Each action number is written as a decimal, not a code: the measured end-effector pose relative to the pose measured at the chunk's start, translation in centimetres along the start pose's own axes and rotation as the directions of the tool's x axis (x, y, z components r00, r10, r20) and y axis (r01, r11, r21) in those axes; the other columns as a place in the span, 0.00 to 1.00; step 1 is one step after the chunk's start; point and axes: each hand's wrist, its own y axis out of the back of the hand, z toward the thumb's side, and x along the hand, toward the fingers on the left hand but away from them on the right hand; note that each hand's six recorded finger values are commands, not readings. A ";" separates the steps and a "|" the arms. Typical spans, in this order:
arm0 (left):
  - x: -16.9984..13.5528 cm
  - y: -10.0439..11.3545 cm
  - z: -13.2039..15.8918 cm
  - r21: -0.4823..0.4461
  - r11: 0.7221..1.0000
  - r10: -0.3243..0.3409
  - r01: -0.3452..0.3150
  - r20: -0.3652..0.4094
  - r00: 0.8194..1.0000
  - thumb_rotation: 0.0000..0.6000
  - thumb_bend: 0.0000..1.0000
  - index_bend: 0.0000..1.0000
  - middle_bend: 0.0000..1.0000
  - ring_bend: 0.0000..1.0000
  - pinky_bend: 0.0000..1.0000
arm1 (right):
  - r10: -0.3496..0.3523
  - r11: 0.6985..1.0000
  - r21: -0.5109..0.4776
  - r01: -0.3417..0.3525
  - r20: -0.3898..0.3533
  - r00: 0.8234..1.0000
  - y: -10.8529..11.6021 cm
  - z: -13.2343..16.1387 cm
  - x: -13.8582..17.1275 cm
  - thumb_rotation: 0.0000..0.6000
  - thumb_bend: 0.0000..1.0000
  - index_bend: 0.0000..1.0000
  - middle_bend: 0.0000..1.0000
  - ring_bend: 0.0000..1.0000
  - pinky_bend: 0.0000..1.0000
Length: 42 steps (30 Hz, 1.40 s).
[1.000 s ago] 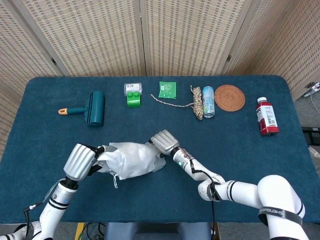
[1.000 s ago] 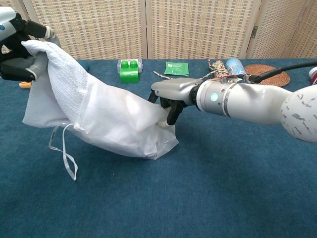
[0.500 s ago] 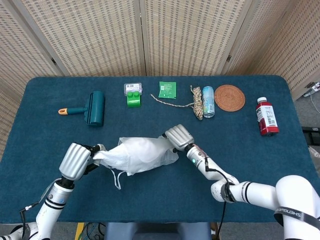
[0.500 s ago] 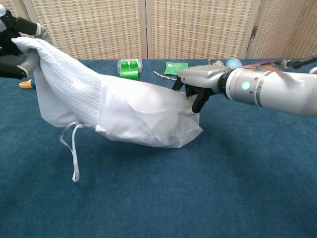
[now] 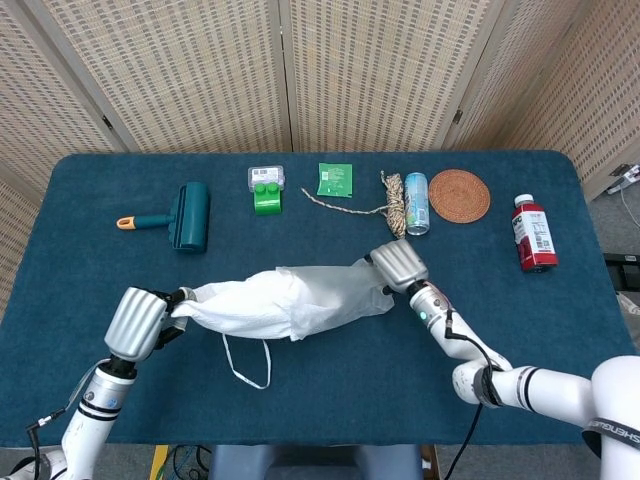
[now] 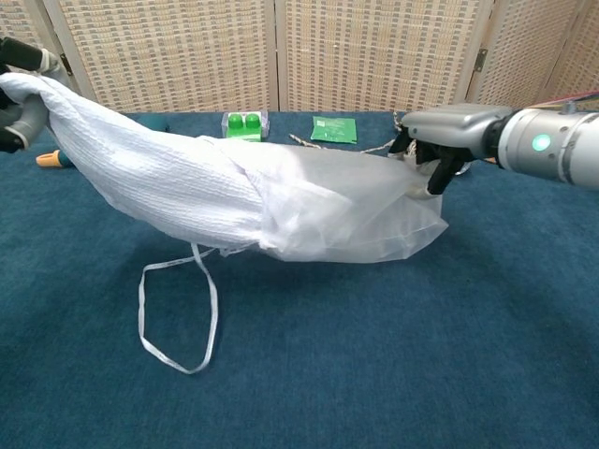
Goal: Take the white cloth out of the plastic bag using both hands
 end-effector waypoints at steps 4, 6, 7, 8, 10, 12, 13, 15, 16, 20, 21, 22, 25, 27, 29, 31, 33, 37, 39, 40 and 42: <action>0.0 0.0 -0.3 0.000 1.000 0.003 -0.003 -0.007 1.000 1.00 0.69 0.61 1.00 0.93 1.00 | -0.008 1.000 0.011 0.007 0.050 0.999 0.3 -2.1 1.2 1.00 0.76 0.71 1.00 1.00 1.00; 0.1 0.1 -0.3 0.001 1.000 0.004 -0.004 -0.008 1.000 1.00 0.69 0.61 1.00 0.93 1.00 | -0.013 1.000 0.019 0.012 0.073 0.997 0.5 -3.1 1.7 1.00 0.76 0.71 1.00 1.00 1.00; 0.1 0.1 -0.3 0.002 1.000 0.004 -0.004 -0.008 1.000 1.00 0.69 0.61 1.00 0.93 1.00 | -0.015 1.000 0.021 0.013 0.081 0.997 0.5 -3.4 2.0 1.00 0.76 0.71 1.00 1.00 1.00; 0.1 0.1 -0.3 0.003 1.000 0.004 -0.004 -0.009 1.000 1.00 0.69 0.61 1.00 0.93 1.00 | -0.016 1.000 0.024 0.014 0.090 0.996 0.6 -3.7 2.1 1.00 0.76 0.71 1.00 1.00 1.00; 0.2 0.2 -0.4 0.005 1.000 0.006 -0.006 -0.010 1.000 1.00 0.69 0.61 1.00 0.93 1.00 | -0.017 0.999 0.033 0.014 0.105 0.994 0.6 -4.4 2.5 1.00 0.76 0.71 1.00 1.00 1.00; 0.2 0.3 -0.5 0.005 1.000 0.008 -0.008 -0.014 1.000 1.00 0.69 0.61 1.00 0.93 1.00 | -0.020 0.999 0.041 0.015 0.121 0.992 0.6 -5.0 2.8 1.00 0.76 0.71 1.00 1.00 1.00; 0.2 0.3 -0.6 0.006 1.000 0.008 -0.008 -0.016 1.000 1.00 0.69 0.61 1.00 0.93 1.00 | -0.020 0.999 0.040 0.015 0.127 0.992 0.6 -5.2 2.9 1.00 0.76 0.71 1.00 1.00 1.00; 0.2 0.3 -0.6 0.011 1.000 0.004 -0.004 -0.017 1.000 1.00 0.69 0.61 1.00 0.93 1.00 | -0.022 0.999 0.035 0.017 0.139 0.990 0.7 -5.7 3.2 1.00 0.75 0.71 1.00 1.00 1.00; 0.1 0.3 -0.7 0.013 1.000 0.002 -0.002 -0.017 1.000 1.00 0.69 0.61 1.00 0.93 1.00 | -0.023 0.999 0.032 0.019 0.142 0.990 0.7 -5.8 3.3 1.00 0.69 0.70 1.00 1.00 1.00; 0.1 0.4 -0.6 0.025 1.000 0.001 0.000 -0.011 1.000 1.00 0.65 0.51 1.00 0.93 1.00 | -0.021 0.999 0.039 0.015 0.151 0.988 0.6 -6.1 3.5 1.00 0.16 0.45 1.00 1.00 1.00; 0.1 0.4 -0.6 0.031 1.000 0.000 0.000 -0.009 1.000 1.00 0.58 0.45 1.00 0.93 1.00 | -0.016 0.999 0.041 0.010 0.154 0.988 0.5 -6.1 3.5 1.00 0.04 0.32 1.00 1.00 1.00; 0.1 0.4 -0.7 0.036 0.999 -0.001 0.002 -0.010 1.000 1.00 0.48 0.38 1.00 0.92 1.00 | -0.012 0.999 0.041 0.006 0.157 0.988 0.5 -6.1 3.5 1.00 0.01 0.25 1.00 1.00 1.00; 0.0 0.3 -0.9 0.055 0.998 -0.008 0.009 -0.019 1.000 1.00 0.19 0.22 1.00 0.91 1.00 | -0.007 0.999 0.042 0.000 0.159 0.987 0.4 -5.9 3.6 1.00 0.00 0.04 1.00 1.00 1.00; 0.0 0.3 -1.1 0.069 0.998 -0.012 0.014 -0.031 0.999 1.00 0.08 0.16 1.00 0.89 1.00 | -0.013 0.999 0.037 0.007 0.156 0.988 0.6 -5.8 3.7 1.00 0.00 0.00 0.99 0.97 0.99; -0.1 0.4 -1.3 0.076 0.997 -0.015 0.018 -0.044 0.999 1.00 0.02 0.11 1.00 0.87 1.00 | -0.020 0.999 0.033 0.015 0.152 0.988 0.7 -5.7 3.8 1.00 0.00 0.00 0.96 0.92 0.96; -0.2 0.5 -1.6 0.084 0.996 -0.017 0.022 -0.057 0.998 1.00 0.01 0.07 1.00 0.84 1.00 | -0.032 0.999 0.031 0.028 0.147 0.989 1.0 -5.6 3.9 1.00 0.00 0.00 0.88 0.85 0.91; -0.3 0.6 -1.9 0.096 0.995 -0.020 0.027 -0.071 0.997 1.00 0.00 0.05 0.98 0.81 0.98 | -0.048 0.999 0.027 0.045 0.140 0.989 1.3 -5.5 4.2 1.00 0.00 0.00 0.81 0.79 0.87; -0.6 0.9 -2.6 0.114 0.993 -0.025 0.037 -0.103 0.994 1.00 0.00 0.04 0.85 0.72 0.94 | -0.075 0.997 0.015 0.074 0.133 0.988 2.0 -5.4 5.0 1.00 0.00 0.00 0.62 0.64 0.84; -0.8 1.2 -3.0 0.121 0.992 -0.020 0.034 -0.117 0.993 1.00 0.00 0.04 0.77 0.68 0.92 | -0.091 0.996 0.010 0.090 0.130 0.987 2.4 -5.5 5.5 1.00 0.00 0.00 0.49 0.51 0.80; -0.9 1.3 -3.1 0.124 0.992 -0.018 0.033 -0.121 0.992 1.00 0.00 0.04 0.73 0.67 0.91 | -0.098 0.995 0.009 0.098 0.129 0.987 2.6 -5.5 5.7 1.00 0.00 0.00 0.46 0.48 0.78; -1.1 1.6 -3.4 0.133 0.991 -0.009 0.027 -0.131 0.991 1.00 0.00 0.04 0.67 0.65 0.88 | -0.116 0.993 0.009 0.116 0.127 0.985 3.1 -5.6 6.3 1.00 0.00 0.00 0.36 0.38 0.72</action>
